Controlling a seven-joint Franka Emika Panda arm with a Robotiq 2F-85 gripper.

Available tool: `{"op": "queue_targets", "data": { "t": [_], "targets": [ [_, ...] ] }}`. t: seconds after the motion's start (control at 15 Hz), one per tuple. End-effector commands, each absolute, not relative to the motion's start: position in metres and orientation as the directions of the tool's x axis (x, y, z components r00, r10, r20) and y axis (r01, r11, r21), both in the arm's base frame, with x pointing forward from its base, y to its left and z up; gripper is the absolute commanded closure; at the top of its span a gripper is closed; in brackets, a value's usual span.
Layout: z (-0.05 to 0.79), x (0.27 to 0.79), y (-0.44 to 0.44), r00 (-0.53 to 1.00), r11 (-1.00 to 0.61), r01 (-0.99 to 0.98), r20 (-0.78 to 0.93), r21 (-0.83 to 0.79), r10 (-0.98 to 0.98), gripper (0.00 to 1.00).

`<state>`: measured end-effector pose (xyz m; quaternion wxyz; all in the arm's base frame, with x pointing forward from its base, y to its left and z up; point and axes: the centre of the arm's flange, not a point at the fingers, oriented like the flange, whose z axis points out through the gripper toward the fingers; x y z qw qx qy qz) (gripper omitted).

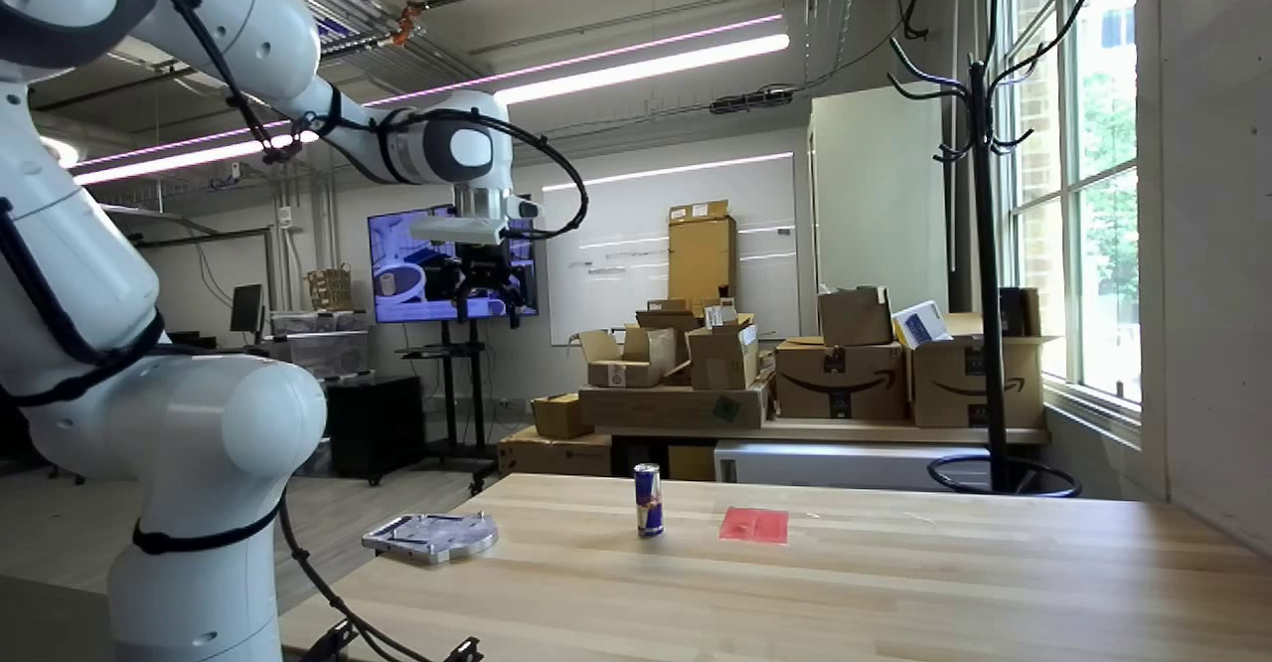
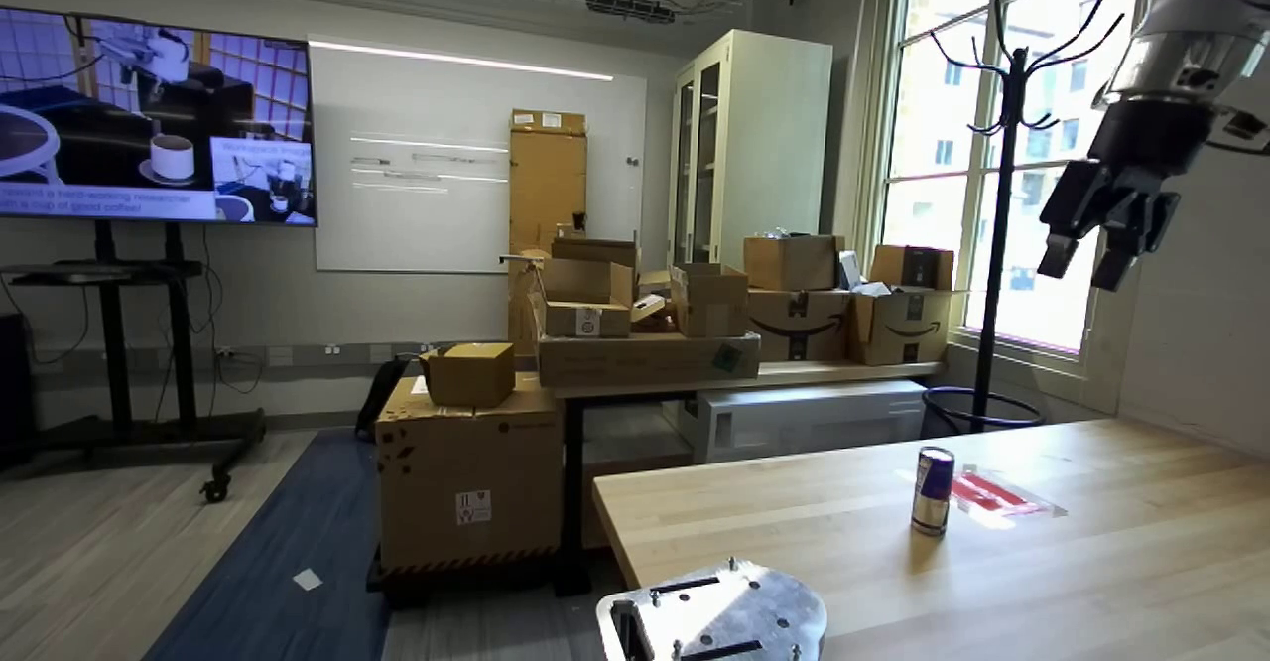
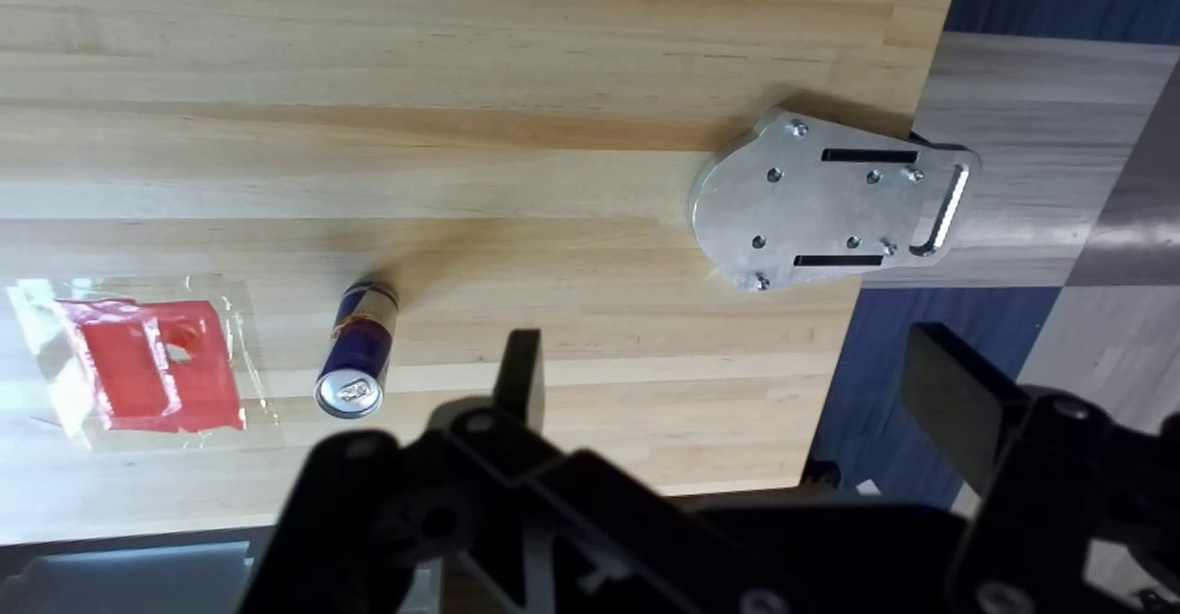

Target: Pu the can on the metal object

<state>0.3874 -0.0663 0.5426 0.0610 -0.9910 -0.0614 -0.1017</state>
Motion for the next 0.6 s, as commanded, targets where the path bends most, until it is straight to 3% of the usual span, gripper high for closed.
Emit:
{"op": "queue_targets", "data": {
  "t": [0.0, 0.53],
  "targets": [
    [0.53, 0.438, -0.083, 0.975, -0.989, 0.12, 0.199, -0.084, 0.102, 0.0],
    [0.475, 0.536, -0.146, 0.985, -0.999, -0.031, 0.168, -0.023, -0.035, 0.0]
  ]
}}
